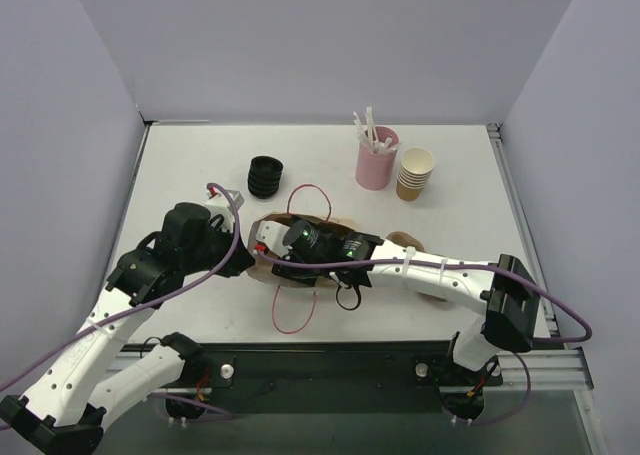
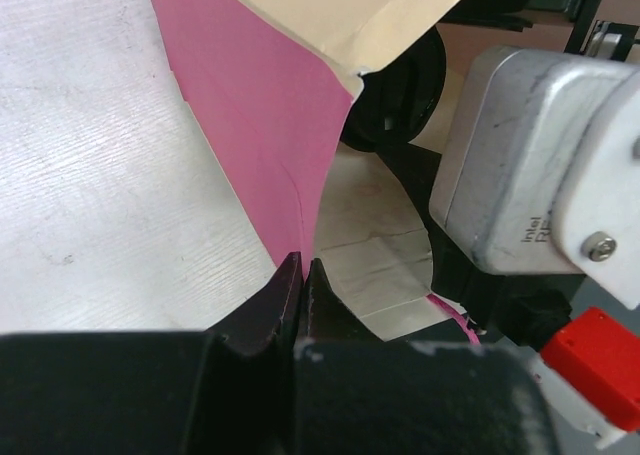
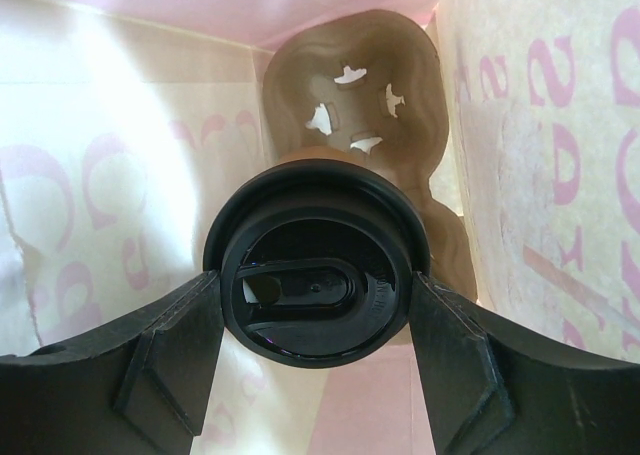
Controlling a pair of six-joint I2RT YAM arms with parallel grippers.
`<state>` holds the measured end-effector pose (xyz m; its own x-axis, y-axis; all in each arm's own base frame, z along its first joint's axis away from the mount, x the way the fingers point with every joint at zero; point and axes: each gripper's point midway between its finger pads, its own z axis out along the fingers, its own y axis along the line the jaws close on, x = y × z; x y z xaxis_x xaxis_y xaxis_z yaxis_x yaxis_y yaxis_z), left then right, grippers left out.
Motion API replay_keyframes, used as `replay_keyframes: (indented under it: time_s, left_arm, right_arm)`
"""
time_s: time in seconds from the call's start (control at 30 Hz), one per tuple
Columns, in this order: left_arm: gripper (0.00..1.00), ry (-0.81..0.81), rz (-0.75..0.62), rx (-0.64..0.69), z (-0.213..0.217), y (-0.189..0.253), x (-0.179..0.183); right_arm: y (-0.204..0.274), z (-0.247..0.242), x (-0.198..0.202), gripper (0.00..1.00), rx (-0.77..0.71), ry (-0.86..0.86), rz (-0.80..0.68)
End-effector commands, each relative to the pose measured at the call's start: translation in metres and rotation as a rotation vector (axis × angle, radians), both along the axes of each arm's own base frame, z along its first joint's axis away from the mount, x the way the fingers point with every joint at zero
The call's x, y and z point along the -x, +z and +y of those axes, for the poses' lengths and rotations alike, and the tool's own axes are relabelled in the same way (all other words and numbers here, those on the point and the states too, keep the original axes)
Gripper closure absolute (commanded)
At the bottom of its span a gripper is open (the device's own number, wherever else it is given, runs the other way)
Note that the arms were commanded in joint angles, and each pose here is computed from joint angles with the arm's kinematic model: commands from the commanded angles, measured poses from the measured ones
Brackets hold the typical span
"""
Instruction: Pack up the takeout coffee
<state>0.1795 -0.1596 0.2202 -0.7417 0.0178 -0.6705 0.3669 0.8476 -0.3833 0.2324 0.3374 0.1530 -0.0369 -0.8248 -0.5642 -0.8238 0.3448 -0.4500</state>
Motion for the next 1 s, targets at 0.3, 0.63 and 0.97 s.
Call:
replay_keyframes:
  time_s: [0.3,0.63,0.97]
  left_arm:
    - [1.0,0.011,-0.078,0.023,0.002,0.001,-0.005]
    - [1.0,0.081,-0.108,0.039,0.012,0.001,-0.004]
    - [1.0,0.046,-0.092,0.073,0.003,-0.008,-0.002]
  right_arm:
    - [0.047,-0.008,-0.003,0.56,-0.015,0.01,-0.084]
    - [0.056,-0.011,-0.01,0.56,0.081,0.135,-0.181]
    - [0.043,-0.007,-0.021,0.56,0.194,0.259,-0.266]
